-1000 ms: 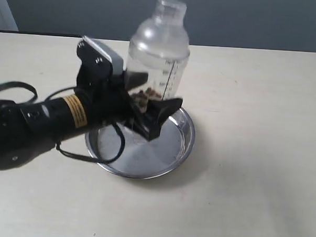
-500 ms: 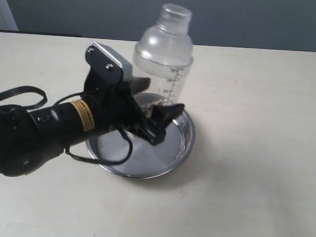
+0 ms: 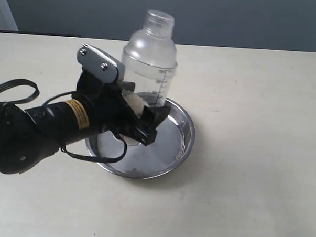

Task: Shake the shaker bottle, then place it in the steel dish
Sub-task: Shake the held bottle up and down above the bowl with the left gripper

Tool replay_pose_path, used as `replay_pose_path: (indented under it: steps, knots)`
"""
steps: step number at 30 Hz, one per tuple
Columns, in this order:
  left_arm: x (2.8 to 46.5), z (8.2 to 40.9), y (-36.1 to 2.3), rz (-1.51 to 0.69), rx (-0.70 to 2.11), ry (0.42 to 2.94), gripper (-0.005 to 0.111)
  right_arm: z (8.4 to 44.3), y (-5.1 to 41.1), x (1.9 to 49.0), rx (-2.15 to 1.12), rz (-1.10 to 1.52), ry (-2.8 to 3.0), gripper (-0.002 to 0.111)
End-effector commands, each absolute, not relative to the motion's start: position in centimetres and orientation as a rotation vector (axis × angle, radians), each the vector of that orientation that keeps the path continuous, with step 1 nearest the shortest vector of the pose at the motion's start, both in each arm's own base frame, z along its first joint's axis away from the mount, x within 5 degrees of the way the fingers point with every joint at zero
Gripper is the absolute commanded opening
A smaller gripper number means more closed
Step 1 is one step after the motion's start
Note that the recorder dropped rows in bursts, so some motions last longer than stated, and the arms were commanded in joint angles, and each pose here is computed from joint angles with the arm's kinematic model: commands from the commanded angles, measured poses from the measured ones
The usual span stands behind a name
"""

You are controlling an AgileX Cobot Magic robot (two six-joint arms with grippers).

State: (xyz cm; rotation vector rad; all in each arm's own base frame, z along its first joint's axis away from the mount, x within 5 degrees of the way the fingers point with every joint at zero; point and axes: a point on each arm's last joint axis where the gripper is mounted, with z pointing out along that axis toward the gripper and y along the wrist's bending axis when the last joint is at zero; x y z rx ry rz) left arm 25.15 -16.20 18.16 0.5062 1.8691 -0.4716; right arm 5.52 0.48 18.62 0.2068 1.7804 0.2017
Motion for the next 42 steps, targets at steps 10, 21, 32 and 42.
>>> replay_pose_path:
  steps: [10,21,32,42]
  knots:
    - [24.9,18.2,-17.0,-0.493,0.532,1.838,0.0,18.7,0.5,5.5,0.205,0.194,1.772,-0.001]
    - [25.3,23.2,-17.7,-0.618,0.466,1.566,0.0,18.7,0.5,5.5,0.205,0.194,1.772,-0.001]
    - [25.6,26.0,-17.9,-0.638,0.445,1.553,0.0,18.7,0.5,5.5,0.205,0.194,1.772,-0.001]
    - [25.9,19.7,-18.3,-0.586,0.529,1.854,0.0,18.7,0.5,5.5,0.206,0.196,1.771,-0.001]
